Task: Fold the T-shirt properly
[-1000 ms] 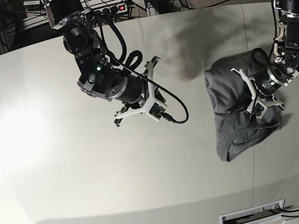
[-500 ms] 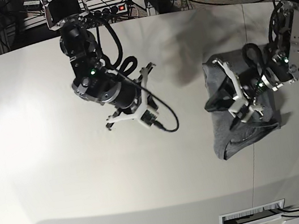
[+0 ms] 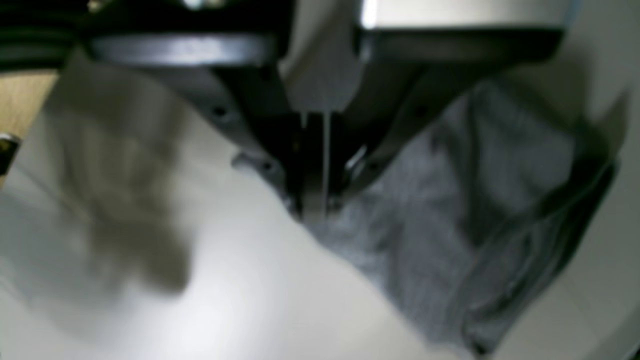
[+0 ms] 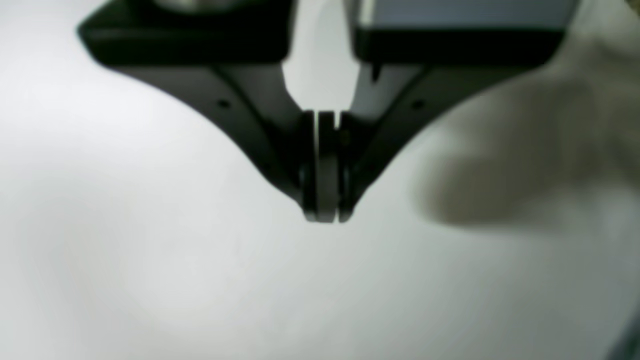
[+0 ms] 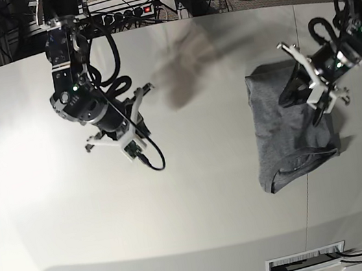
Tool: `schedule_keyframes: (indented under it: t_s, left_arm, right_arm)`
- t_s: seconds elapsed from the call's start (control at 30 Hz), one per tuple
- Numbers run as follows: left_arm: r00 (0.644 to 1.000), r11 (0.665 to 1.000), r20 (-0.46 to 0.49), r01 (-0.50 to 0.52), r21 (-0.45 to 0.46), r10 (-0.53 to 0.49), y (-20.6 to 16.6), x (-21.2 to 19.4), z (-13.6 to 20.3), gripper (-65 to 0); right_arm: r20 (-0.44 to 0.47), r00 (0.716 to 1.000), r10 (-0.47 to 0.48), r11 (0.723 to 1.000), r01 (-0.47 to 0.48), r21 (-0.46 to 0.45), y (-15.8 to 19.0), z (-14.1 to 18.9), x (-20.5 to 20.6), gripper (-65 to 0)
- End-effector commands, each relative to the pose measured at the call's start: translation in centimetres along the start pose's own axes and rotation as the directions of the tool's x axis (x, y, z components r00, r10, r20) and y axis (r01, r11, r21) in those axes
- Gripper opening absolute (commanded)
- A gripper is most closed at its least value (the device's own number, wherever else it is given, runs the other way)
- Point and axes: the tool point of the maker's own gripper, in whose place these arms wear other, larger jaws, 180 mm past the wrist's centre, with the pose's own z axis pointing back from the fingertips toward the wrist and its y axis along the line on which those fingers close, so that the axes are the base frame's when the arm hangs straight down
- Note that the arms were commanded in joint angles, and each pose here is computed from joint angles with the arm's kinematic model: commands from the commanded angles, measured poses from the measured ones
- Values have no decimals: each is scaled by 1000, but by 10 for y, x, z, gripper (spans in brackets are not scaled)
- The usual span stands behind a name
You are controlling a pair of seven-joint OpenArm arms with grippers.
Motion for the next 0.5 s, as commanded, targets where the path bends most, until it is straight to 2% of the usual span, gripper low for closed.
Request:
schedule_keyframes:
  t_s: [0.0,0.23,0.47]
  left_arm:
    - [999,1000,38,12,19,-13,5,12,10,-650]
    - [996,986,0,-85,145,86,21,-19,59,-650]
    - [973,948,20,-230,220,232,15,-50,102,-650]
  right_arm:
    - [60,998,13,1000,-12,-15,-4,8,16,-650]
    - [-7,999,51,998,-51,-31,7,33,-18,-650]
    - [-116,987,111,989,-121,-81,12,67,-57,-650]
